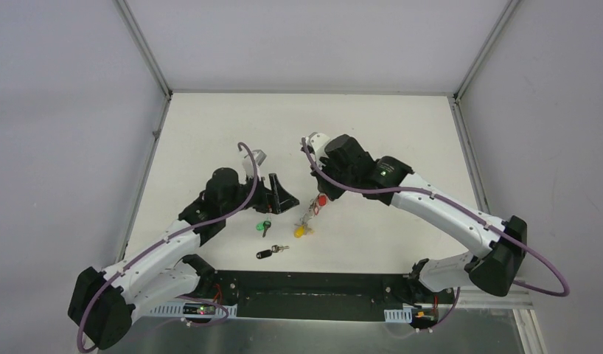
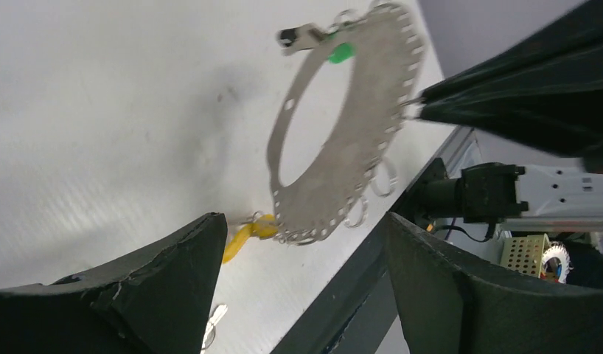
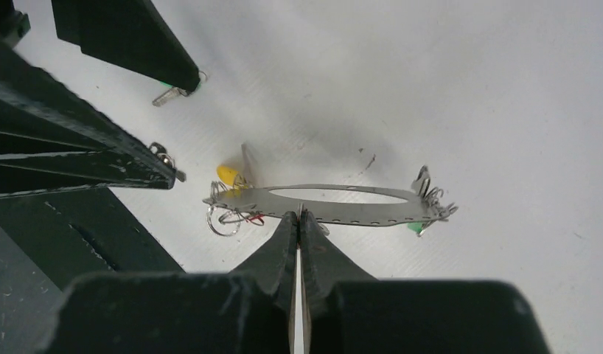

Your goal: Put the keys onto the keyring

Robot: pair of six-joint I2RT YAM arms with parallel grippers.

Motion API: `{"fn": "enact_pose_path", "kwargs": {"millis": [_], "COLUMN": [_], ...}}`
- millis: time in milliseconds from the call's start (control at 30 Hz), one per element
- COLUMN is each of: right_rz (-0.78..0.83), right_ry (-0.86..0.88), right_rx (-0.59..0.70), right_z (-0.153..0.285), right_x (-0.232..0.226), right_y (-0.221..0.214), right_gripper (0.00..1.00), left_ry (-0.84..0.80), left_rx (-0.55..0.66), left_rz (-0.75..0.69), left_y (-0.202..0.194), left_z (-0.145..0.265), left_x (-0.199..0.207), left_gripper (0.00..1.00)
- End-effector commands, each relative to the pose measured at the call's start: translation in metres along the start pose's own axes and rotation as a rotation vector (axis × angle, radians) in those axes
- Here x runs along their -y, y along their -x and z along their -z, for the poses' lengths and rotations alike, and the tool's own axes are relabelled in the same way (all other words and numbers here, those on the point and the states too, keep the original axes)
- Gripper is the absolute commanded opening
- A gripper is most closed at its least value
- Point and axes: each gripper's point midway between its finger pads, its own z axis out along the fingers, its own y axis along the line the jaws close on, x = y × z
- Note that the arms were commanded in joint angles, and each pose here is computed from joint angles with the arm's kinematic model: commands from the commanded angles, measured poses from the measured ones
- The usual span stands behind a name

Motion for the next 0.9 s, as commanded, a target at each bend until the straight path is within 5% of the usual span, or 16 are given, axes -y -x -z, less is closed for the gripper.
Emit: {"fn": "enact_pose_path", "kwargs": {"millis": [0,467,867], "right_rz": [0.052,0.079,0.069], "right_ry": [0.115,0.222,0.216], "right_rx": [0.235,0.400,0.345], "right_z": [0.019,0.039,0.020], "right_x": [-0.016,-0.031,-0.029], "right_y": [0.045,0.064,0.070], "right_gripper": [0.00,0.00,0.00], "left_ry": [-0.120,-0.290,-0.390], "left_rx": [0.100,0.208,0.317], "left_rz": [-0.255,-0.596,-0.764], "left_y": [0.045,0.059,0.056], "left_z": [0.023,0.070,0.088], "left_x": [0.053,0.101,0.115], "left_gripper": [0.80,0.73,0.63]}}
